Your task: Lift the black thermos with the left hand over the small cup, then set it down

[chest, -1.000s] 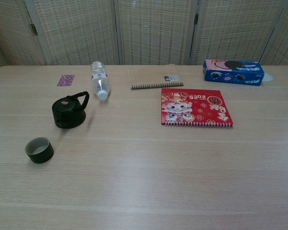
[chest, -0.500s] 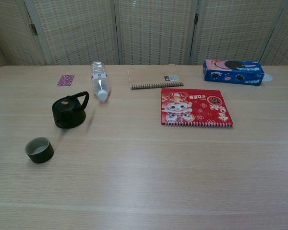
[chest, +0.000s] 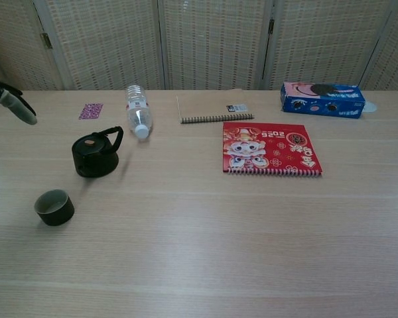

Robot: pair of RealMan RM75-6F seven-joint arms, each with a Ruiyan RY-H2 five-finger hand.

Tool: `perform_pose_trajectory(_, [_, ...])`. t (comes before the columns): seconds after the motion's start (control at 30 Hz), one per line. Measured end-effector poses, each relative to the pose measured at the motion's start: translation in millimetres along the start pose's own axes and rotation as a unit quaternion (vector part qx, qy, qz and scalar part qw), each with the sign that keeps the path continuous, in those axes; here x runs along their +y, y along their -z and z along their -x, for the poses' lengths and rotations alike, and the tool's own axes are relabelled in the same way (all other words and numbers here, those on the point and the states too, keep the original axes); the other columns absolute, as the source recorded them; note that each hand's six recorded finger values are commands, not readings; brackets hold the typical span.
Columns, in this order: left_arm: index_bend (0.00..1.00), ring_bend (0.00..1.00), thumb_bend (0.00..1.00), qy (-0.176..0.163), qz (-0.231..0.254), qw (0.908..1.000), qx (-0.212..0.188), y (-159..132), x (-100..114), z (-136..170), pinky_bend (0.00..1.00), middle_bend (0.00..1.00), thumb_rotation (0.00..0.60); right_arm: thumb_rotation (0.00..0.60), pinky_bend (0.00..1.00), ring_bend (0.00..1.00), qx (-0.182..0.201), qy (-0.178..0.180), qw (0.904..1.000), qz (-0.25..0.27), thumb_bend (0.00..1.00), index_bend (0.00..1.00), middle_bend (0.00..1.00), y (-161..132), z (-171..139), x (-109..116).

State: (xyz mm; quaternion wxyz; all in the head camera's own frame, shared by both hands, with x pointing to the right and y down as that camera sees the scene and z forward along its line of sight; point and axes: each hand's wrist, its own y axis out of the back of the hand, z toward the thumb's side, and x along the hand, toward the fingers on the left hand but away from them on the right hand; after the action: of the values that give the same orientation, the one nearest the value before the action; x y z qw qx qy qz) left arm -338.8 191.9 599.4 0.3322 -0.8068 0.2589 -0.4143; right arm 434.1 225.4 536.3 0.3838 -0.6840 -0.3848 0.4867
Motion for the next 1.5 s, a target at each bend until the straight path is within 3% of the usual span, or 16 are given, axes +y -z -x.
perform_pose_trajectory(0.3, [0.22, 0.01, 0.26, 0.055, -0.038, 0.9963, -0.055, -24.8, -13.0, -44.6, 0.00, 0.19, 0.600, 0.600, 0.04, 0.22, 0.002, 0.000, 1.0000, 0.001, 0.27, 0.23, 0.23, -1.5, 0.1, 0.4])
perform_pose_trajectory(0.57, [0.18, 0.00, 0.25, 0.082, -0.035, 0.9948, -0.048, -21.0, -21.9, -74.7, 0.00, 0.16, 0.597, 0.600, 0.04, 0.22, 0.001, 0.002, 1.0000, 0.001, 0.27, 0.23, 0.23, 0.2, -0.6, 1.5])
perform_pose_trajectory(0.8, [0.17, 0.00, 0.25, 0.122, -0.065, 0.9894, -0.045, -19.8, -38.1, -99.2, 0.00, 0.15, 0.572, 0.600, 0.04, 0.22, 0.001, -0.002, 1.0000, 0.001, 0.27, 0.23, 0.23, -0.1, 2.0, -1.0])
perform_pose_trajectory(1.0, [0.17, 0.00, 0.25, 0.139, -0.082, 0.9859, -0.045, -24.4, -45.8, -121.0, 0.00, 0.15, 0.521, 0.600, 0.04, 0.22, 0.004, -0.004, 1.0000, -0.001, 0.27, 0.23, 0.23, -2.4, 5.1, -1.3])
perform_pose_trajectory(1.5, [0.25, 0.00, 0.25, 0.154, -0.159, 0.9736, -0.055, -38.4, -58.3, -170.9, 0.00, 0.18, 0.509, 0.600, 0.04, 0.22, -0.001, -0.009, 1.0000, -0.003, 0.27, 0.23, 0.23, -2.0, 6.6, -3.6])
